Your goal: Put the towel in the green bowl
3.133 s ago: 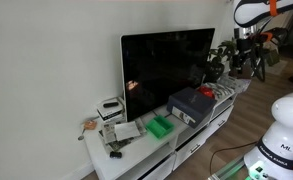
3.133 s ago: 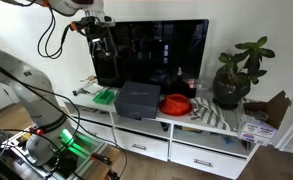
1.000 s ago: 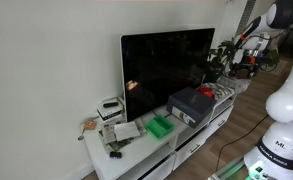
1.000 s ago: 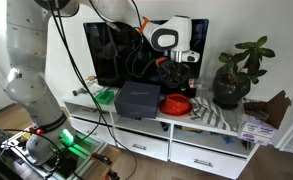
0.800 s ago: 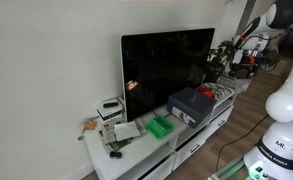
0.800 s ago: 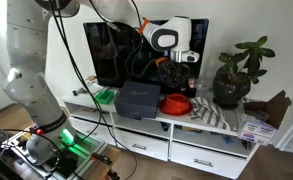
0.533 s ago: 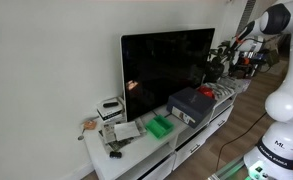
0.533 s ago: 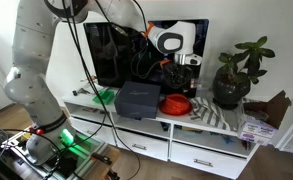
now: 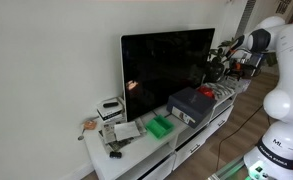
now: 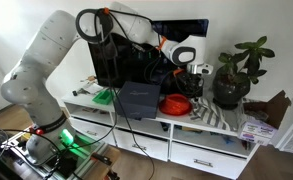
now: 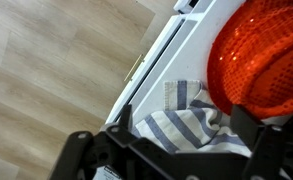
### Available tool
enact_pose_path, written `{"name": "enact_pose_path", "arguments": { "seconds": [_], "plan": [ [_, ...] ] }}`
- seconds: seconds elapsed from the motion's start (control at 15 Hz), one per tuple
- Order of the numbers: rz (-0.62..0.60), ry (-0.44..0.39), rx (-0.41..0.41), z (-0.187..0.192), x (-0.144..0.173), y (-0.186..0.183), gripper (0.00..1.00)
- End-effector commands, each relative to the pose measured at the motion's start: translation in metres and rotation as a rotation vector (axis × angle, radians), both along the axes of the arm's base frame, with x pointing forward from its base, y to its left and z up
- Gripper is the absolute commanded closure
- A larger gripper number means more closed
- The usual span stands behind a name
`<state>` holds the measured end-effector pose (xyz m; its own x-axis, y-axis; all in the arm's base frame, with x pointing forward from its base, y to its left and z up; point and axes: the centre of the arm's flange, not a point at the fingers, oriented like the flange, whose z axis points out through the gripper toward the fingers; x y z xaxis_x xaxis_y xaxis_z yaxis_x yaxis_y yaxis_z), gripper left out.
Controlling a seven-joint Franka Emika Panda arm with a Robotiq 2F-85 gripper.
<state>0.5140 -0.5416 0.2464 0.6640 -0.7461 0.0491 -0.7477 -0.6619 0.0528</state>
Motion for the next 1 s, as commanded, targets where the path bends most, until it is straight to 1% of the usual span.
{"name": "enact_pose_path", "arguments": {
  "seconds": [0.0, 0.2, 0.33, 0.47, 0.6, 0.87, 0.93],
  "plan": [
    [-0.048, -0.038, -0.025, -0.029, 0.046, -0.048, 0.00],
    [-0.087, -0.057, -0.039, -0.050, 0.061, -0.062, 0.00],
    [-0.105, -0.094, -0.059, -0.062, 0.072, -0.066, 0.00],
    [-0.112, -0.138, -0.091, -0.072, 0.083, -0.070, 0.00],
    [-0.114, -0.162, -0.129, -0.084, 0.094, -0.074, 0.00],
    [-0.135, -0.187, -0.135, -0.117, 0.109, -0.074, 0.00],
    [-0.146, -0.190, -0.125, -0.125, 0.113, -0.071, 0.00]
  ]
}}
